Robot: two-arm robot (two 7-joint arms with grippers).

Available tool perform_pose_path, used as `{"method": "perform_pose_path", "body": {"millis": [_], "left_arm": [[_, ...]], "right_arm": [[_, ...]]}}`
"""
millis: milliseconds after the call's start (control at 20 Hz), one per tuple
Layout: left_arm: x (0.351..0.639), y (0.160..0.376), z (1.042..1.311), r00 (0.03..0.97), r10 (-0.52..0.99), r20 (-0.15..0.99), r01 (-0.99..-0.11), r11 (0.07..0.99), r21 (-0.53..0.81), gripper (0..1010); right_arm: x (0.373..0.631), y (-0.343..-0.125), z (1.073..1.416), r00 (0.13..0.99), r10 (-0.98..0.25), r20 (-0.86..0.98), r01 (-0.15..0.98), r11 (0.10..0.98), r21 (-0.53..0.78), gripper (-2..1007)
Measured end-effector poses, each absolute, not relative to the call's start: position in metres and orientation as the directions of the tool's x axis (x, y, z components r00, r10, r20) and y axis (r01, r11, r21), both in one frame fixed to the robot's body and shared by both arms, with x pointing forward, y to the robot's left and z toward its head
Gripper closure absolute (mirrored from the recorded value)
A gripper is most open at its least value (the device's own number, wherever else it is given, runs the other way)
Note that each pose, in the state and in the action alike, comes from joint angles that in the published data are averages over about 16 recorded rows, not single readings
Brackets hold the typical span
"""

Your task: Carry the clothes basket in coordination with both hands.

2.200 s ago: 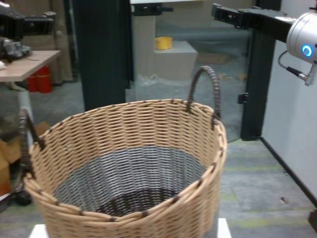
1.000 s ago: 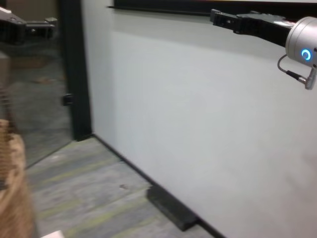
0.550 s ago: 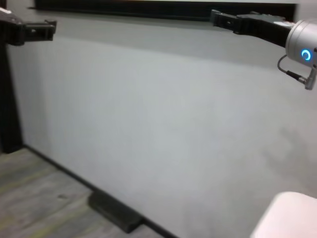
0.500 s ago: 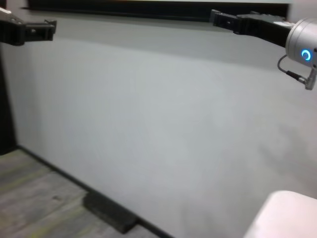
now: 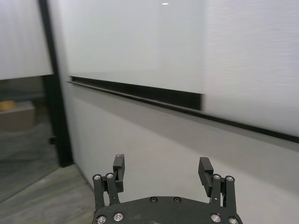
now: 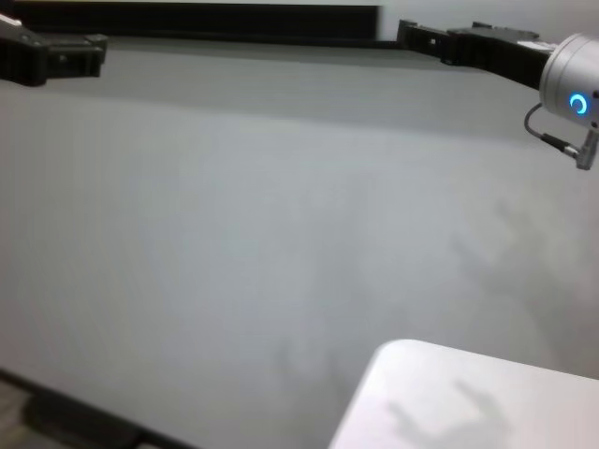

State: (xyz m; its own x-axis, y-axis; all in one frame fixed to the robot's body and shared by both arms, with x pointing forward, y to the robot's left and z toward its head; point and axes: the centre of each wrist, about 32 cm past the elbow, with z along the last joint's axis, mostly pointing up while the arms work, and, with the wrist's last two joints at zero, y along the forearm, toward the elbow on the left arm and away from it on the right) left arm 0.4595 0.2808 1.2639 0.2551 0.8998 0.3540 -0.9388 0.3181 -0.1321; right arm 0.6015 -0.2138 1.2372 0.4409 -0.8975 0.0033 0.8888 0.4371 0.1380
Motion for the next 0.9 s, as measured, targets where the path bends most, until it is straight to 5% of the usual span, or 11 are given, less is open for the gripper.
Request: {"method": "perform_pose_path", "body": {"millis": [900], "left_arm": [[0.4595,0.2808,1.2639,0.255,0.900,0.354,-0.939,0.318,-0.132,11]], "right_arm": [[0.6016,-0.2139,1.2372,0.441,-0.898,0.003,0.889,0.437,0.138,2]]}}
